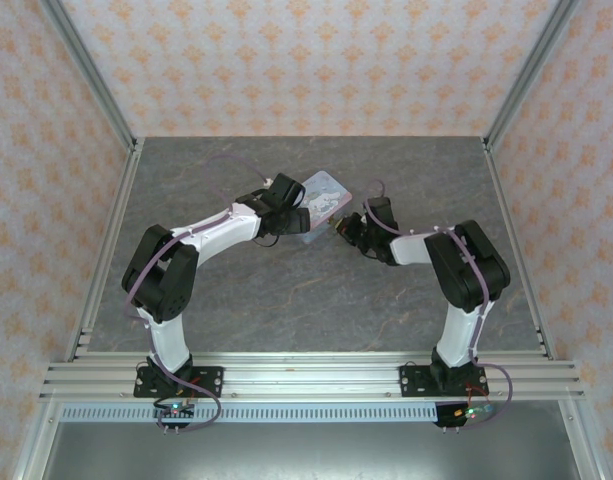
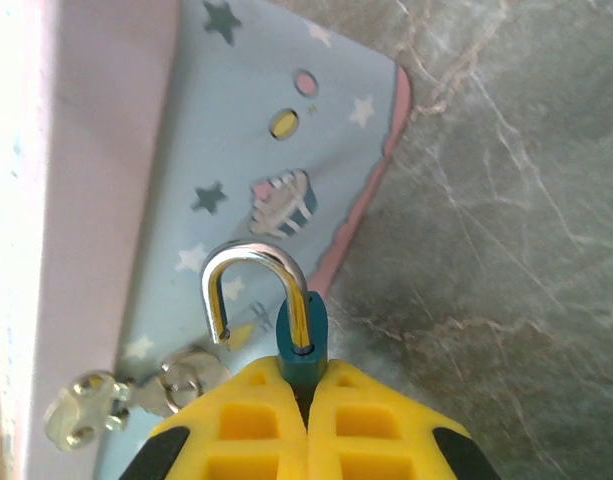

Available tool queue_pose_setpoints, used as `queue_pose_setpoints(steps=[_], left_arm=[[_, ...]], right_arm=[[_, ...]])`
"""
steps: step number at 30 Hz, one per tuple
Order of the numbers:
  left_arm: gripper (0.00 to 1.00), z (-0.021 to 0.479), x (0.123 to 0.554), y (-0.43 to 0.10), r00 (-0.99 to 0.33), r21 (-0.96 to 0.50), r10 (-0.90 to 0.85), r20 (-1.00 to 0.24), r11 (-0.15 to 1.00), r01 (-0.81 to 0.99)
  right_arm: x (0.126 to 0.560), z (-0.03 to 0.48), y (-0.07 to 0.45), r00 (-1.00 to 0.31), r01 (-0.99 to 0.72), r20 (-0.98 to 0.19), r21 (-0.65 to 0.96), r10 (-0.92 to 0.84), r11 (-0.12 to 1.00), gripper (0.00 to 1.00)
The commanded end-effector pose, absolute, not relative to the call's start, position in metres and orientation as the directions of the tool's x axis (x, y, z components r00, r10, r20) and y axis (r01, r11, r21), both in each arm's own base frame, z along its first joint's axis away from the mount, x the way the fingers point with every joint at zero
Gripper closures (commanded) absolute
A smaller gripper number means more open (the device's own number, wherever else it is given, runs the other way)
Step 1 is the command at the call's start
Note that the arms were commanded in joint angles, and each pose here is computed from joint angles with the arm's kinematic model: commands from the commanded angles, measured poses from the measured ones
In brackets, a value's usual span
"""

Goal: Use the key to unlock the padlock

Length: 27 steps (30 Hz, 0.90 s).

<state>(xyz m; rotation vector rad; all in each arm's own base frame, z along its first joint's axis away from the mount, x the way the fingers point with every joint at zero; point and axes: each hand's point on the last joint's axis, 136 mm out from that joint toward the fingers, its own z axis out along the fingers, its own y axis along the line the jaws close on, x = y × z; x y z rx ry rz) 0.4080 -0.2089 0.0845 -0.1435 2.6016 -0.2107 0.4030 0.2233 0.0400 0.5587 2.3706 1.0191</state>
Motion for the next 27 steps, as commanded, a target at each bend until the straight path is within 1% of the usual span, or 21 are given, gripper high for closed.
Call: queue_pose_setpoints(steps=[1, 10, 17, 19, 22, 25, 27], left_arm=[[0.17, 0.056, 0.379, -0.198, -0.921, -0.09, -0.076, -0.382, 0.995, -0.045], [0.15, 0.095, 0.385, -0.206, -0.897, -0.155, -0.094, -0.431, 0.987, -0.028], [0.14, 0.129, 0.38, -0.203, -0.871, -0.195, -0.118, -0.477, 0.98, -0.026], [0.14, 0.137, 0.379, -0.201, -0.864, -0.205, -0.127, -0.488, 0.978, -0.027], [0.13, 0.149, 0.376, -0.197, -0.853, -0.222, -0.14, -0.503, 0.975, -0.029], [0.12, 0.161, 0.373, -0.192, -0.84, -0.245, -0.162, -0.517, 0.969, -0.037], [0.12, 0.17, 0.371, -0.186, -0.83, -0.258, -0.18, -0.528, 0.965, -0.045]], right_arm=[[0.389, 0.052, 0.219, -0.794, 0.144, -0.291, 0.764, 0.535, 0.629, 1.0], [0.339, 0.032, 0.198, -0.801, 0.225, -0.224, 0.747, 0.556, 0.625, 1.0], [0.307, 0.03, 0.177, -0.785, 0.293, -0.203, 0.71, 0.585, 0.64, 1.0], [0.3, 0.03, 0.172, -0.784, 0.307, -0.201, 0.696, 0.587, 0.649, 0.95], [0.289, 0.03, 0.164, -0.782, 0.327, -0.196, 0.679, 0.592, 0.658, 0.77], [0.28, 0.032, 0.158, -0.778, 0.343, -0.196, 0.663, 0.597, 0.666, 0.63], [0.274, 0.036, 0.154, -0.775, 0.346, -0.2, 0.659, 0.6, 0.668, 0.59]])
